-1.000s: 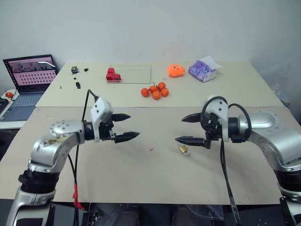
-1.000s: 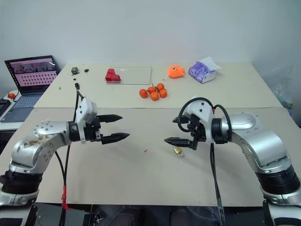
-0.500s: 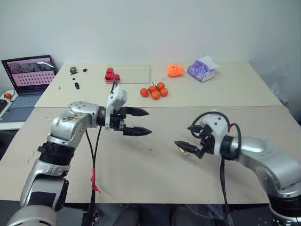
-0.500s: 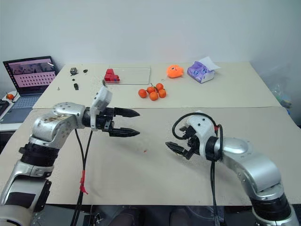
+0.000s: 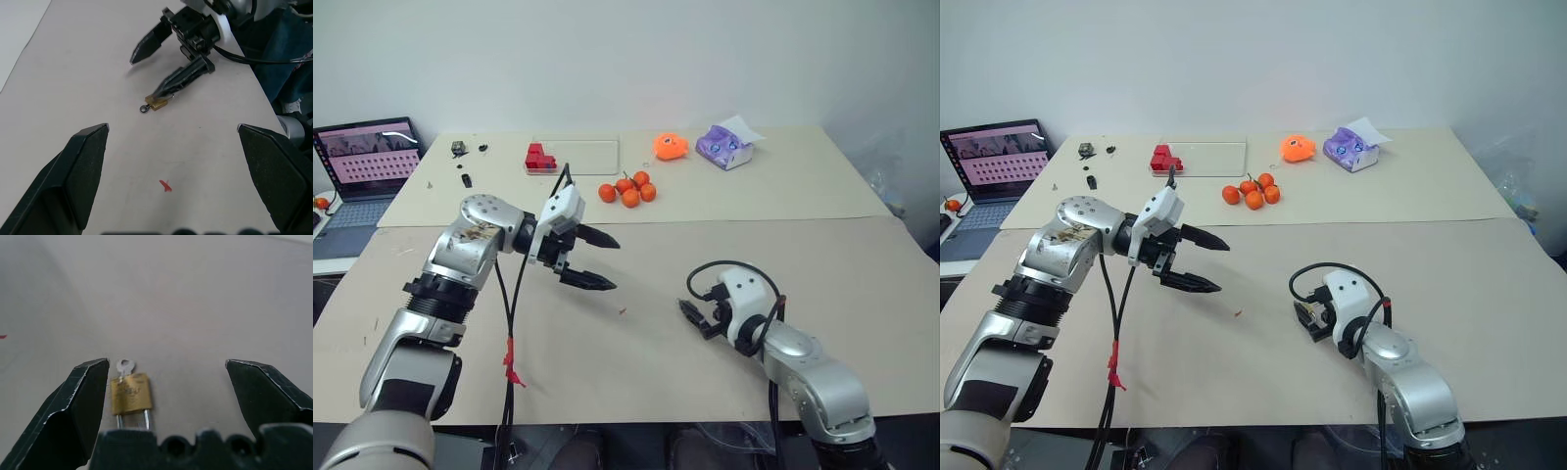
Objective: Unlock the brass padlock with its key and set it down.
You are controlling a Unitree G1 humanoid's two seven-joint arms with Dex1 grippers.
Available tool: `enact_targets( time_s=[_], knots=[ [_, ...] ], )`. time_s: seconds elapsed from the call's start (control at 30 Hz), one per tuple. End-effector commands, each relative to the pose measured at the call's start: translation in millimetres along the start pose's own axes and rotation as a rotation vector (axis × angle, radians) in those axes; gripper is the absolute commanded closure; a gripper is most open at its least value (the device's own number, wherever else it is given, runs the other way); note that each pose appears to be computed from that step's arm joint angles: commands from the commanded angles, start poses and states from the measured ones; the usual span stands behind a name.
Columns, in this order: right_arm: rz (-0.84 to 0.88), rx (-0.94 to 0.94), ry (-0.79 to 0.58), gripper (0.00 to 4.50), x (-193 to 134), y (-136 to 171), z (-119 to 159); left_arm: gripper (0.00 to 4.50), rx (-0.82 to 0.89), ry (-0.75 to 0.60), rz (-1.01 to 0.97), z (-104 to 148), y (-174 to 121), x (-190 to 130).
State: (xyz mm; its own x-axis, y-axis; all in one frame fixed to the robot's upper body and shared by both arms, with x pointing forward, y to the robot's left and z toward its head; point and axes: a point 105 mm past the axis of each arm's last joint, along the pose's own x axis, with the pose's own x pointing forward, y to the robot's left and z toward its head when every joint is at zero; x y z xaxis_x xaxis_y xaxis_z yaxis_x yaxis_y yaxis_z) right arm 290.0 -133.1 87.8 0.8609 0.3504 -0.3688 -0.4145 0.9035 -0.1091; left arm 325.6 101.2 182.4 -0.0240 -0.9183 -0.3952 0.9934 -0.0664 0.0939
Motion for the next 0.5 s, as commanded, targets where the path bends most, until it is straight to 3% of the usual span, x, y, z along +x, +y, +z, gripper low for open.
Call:
enact_targets(
  time_s=[0.03, 0.5],
  knots=[
    [-0.002, -0.016, -0.074, 0.02, -3, 4, 14, 0.00, 0.049, 0.004, 0.013, 13, 1, -8],
    [0.016, -0.001, -0.042, 0.02, 0, 12, -3, 0.00, 0.055, 0.023, 0.030, 15, 3, -11]
  ],
)
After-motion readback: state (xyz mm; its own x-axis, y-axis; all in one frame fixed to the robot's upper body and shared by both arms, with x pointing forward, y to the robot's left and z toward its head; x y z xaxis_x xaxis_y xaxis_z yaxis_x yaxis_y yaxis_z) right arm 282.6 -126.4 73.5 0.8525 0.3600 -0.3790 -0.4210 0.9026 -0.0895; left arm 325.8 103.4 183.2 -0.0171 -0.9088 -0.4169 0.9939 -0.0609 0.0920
